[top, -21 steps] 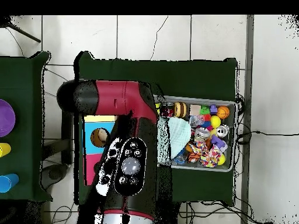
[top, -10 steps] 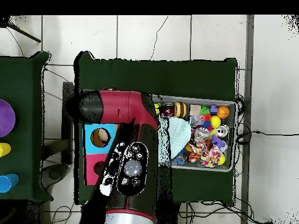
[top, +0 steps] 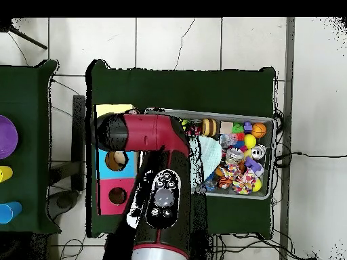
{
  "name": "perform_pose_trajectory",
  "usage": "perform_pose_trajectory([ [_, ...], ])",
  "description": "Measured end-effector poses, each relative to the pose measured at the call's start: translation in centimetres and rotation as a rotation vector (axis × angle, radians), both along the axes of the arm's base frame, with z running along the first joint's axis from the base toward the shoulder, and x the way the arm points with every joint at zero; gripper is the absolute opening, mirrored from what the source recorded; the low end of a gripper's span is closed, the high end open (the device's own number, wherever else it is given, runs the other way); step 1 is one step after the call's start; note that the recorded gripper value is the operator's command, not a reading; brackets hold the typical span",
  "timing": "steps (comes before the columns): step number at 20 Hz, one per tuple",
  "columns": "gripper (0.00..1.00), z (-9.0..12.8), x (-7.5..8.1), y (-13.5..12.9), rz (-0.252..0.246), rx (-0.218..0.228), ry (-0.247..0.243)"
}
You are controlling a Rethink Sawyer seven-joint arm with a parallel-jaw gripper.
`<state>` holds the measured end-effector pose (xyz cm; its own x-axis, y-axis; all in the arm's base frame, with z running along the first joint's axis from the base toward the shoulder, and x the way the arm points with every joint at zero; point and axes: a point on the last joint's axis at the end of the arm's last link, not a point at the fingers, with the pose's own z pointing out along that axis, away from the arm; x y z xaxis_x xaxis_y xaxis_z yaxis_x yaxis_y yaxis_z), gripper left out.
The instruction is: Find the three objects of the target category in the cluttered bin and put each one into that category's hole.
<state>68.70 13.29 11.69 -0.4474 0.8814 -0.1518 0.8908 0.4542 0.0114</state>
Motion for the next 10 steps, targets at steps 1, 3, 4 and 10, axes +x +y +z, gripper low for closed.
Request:
perform_pose_trajectory([
  [1,0.00,0.0,-0.1,-0.4,-0.002,-0.001,-0.001],
  [3,0.00,-0.1,-0.4,-1.5,-0.004,-0.005,-0.005],
  [4,0.00,0.0,-0.5,-2.0,-0.005,-0.006,-0.006],
  [10,0.00,0.1,-1.3,-6.1,-0.009,-0.013,0.002],
])
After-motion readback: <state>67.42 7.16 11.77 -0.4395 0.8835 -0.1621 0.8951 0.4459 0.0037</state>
